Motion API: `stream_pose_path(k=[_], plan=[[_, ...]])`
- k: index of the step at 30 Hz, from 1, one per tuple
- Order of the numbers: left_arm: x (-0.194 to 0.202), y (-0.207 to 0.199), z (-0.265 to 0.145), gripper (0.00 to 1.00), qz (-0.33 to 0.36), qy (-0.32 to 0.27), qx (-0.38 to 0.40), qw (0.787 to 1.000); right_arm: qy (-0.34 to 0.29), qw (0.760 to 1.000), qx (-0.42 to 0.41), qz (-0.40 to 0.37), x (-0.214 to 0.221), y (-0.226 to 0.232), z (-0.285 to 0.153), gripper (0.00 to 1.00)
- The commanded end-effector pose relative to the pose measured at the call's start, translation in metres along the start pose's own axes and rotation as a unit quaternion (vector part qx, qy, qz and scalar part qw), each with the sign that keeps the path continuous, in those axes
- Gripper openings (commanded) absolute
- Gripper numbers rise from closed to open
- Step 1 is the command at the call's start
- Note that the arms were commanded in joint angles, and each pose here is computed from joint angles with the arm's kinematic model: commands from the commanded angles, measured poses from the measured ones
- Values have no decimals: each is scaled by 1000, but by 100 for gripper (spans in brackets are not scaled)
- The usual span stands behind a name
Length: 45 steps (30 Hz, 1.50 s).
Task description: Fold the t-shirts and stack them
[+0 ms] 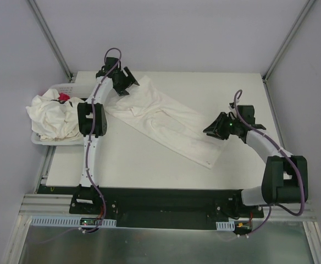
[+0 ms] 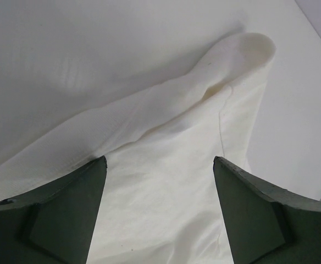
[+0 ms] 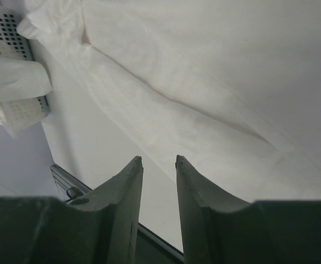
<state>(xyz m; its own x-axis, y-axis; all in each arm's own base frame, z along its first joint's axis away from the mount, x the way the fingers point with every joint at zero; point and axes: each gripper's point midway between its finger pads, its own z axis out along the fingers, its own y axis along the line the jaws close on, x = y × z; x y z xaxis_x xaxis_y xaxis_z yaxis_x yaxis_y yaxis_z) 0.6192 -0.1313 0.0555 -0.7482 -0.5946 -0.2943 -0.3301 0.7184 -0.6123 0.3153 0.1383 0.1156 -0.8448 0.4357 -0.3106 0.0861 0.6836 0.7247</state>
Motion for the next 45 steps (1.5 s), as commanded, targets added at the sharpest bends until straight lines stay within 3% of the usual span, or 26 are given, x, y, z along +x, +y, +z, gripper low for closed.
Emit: stream_pose_path(k=[1, 13, 21, 45], plan=[[-6, -28, -19, 78, 45, -6, 50, 998, 23, 999, 32, -11, 9, -19, -4, 36], [-9, -45, -38, 78, 76, -14, 77, 994, 12, 997, 77, -10, 82, -54, -48, 47], [-1, -41, -39, 79, 86, -6, 77, 993, 68, 993, 92, 17, 125, -78, -47, 52], [4, -33, -39, 78, 93, -4, 70, 993, 53, 991, 116, 40, 113, -91, -31, 49]])
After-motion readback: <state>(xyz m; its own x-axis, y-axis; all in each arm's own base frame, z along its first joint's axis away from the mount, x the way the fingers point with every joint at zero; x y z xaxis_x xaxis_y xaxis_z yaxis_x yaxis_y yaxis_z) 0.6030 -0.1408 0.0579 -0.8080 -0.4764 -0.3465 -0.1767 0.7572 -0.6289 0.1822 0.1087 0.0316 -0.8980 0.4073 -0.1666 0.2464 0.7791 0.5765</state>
